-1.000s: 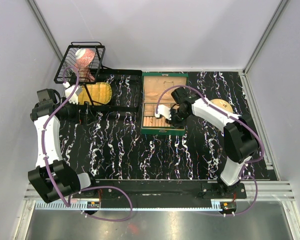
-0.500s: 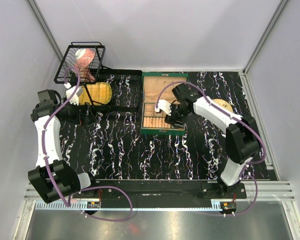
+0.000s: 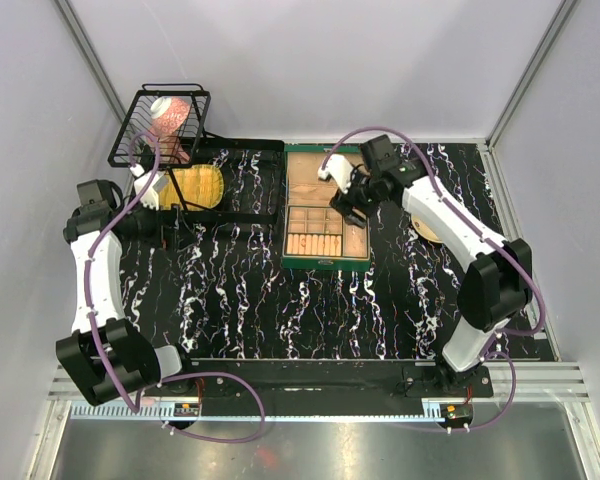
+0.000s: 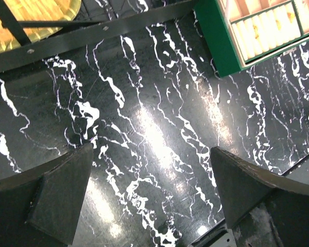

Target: Organize the mixed jewelry

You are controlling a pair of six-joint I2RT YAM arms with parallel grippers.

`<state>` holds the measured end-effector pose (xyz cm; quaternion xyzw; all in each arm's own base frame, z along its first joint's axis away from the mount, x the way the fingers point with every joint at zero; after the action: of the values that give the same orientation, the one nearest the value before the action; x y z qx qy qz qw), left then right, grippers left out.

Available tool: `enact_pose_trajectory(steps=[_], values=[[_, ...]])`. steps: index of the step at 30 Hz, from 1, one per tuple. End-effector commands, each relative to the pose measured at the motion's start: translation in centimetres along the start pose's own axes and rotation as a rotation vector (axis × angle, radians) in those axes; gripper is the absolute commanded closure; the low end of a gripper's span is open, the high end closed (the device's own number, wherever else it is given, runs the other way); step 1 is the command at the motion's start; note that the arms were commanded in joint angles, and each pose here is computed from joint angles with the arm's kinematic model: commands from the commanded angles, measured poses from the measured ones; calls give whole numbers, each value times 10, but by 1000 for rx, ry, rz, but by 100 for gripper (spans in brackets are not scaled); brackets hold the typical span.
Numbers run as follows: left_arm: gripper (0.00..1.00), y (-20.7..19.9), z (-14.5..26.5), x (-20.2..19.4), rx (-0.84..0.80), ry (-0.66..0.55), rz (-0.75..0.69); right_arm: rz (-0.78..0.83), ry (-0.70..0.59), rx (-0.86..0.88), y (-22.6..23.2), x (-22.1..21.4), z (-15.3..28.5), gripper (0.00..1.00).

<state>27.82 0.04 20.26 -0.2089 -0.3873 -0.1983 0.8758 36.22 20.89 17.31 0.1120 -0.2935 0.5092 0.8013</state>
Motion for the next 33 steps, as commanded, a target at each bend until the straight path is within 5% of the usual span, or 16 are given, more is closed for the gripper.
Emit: enact_pose_trajectory(steps=[1,7,9,11,19,33], values=[[1,-6,-8,29,-56,-98,-27,-143,-71,-149,-47,18,12,26],[1,-11,-15,39,-92,-103,-39,-232,-94,-245,-83,13,26,20],[1,-10,-17,39,-90,-98,-43,-264,-88,-265,-96,6,26,4],[1,-10,-18,39,-96,-95,-43,-291,-99,-284,-107,5,29,0],[1,-9,-19,32,-84,-81,-55,-368,-171,-240,-143,3,23,0],[1,-6,-16,20,-34,-43,-77,-290,-371,13,-133,36,-2,0]])
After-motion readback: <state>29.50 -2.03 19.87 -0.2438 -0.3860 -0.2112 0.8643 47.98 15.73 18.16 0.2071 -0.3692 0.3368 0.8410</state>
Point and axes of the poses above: each gripper's point midway between its finger pads, its own z axis back along the fingers, its own y axis along the line the jaws close on, x = y × z, the point moved 1 cm from there along z, back along the fingers, and after that the axes turned 6 degrees about -z, right-handed, at the moved point
